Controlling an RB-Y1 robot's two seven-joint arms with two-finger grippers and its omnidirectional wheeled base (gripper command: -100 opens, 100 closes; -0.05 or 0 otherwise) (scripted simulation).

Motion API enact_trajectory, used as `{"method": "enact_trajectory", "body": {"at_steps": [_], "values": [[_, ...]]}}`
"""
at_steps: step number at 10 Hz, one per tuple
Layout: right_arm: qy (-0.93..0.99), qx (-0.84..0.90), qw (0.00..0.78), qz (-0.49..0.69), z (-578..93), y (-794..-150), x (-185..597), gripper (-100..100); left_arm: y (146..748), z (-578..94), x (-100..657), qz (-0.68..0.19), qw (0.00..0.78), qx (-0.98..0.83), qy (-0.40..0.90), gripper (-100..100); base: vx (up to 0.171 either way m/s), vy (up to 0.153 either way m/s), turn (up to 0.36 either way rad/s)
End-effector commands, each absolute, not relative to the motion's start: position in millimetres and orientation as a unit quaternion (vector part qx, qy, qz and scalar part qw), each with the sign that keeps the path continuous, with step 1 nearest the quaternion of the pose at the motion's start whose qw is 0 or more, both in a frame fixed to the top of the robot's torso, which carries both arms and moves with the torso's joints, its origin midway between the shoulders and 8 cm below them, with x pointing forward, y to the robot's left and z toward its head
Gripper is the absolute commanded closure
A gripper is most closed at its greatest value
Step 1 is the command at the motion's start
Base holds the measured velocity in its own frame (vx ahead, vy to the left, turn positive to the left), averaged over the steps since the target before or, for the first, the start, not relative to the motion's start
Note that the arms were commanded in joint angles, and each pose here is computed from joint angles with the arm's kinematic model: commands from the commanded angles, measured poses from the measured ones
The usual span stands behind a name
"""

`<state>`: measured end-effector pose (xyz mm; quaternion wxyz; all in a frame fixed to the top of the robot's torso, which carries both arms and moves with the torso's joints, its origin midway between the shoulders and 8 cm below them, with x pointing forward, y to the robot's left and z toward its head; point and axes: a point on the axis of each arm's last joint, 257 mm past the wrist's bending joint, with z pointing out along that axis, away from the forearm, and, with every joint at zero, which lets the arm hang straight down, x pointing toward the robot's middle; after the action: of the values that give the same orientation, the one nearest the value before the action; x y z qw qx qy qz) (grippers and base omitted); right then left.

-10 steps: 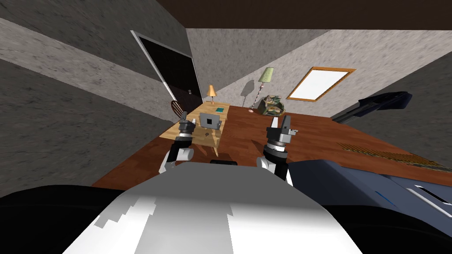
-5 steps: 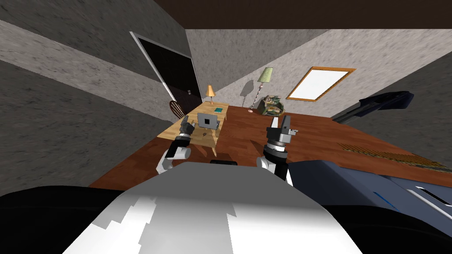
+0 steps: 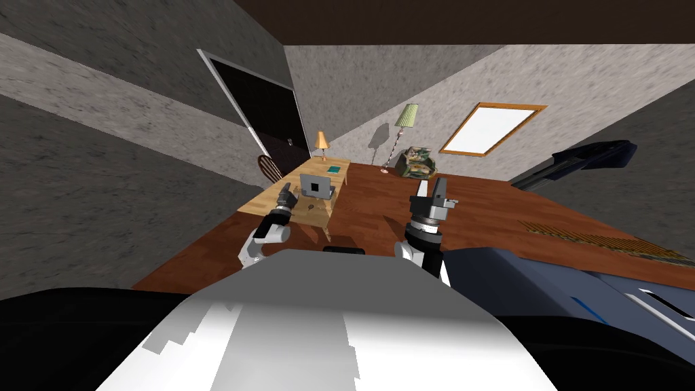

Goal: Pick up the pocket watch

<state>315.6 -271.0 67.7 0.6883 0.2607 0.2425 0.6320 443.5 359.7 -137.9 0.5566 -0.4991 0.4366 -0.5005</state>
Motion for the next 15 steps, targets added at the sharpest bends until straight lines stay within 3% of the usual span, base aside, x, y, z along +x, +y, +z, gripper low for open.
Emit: {"method": "enact_trajectory", "body": {"at_steps": [1, 15], "values": [[0.243, 0.261, 0.688, 0.632, 67.7, -271.0, 315.6, 0, 378.2, -156.8, 448.0, -0.481, 0.545, -0.521, 0.448, -100, 0.024, -0.09, 0.0], [0.243, 0.261, 0.688, 0.632, 67.7, -271.0, 315.6, 0, 481.2, -294.5, 431.9, -0.335, 0.43, -0.677, 0.494, -100, 0.042, -0.071, -0.003]]}}
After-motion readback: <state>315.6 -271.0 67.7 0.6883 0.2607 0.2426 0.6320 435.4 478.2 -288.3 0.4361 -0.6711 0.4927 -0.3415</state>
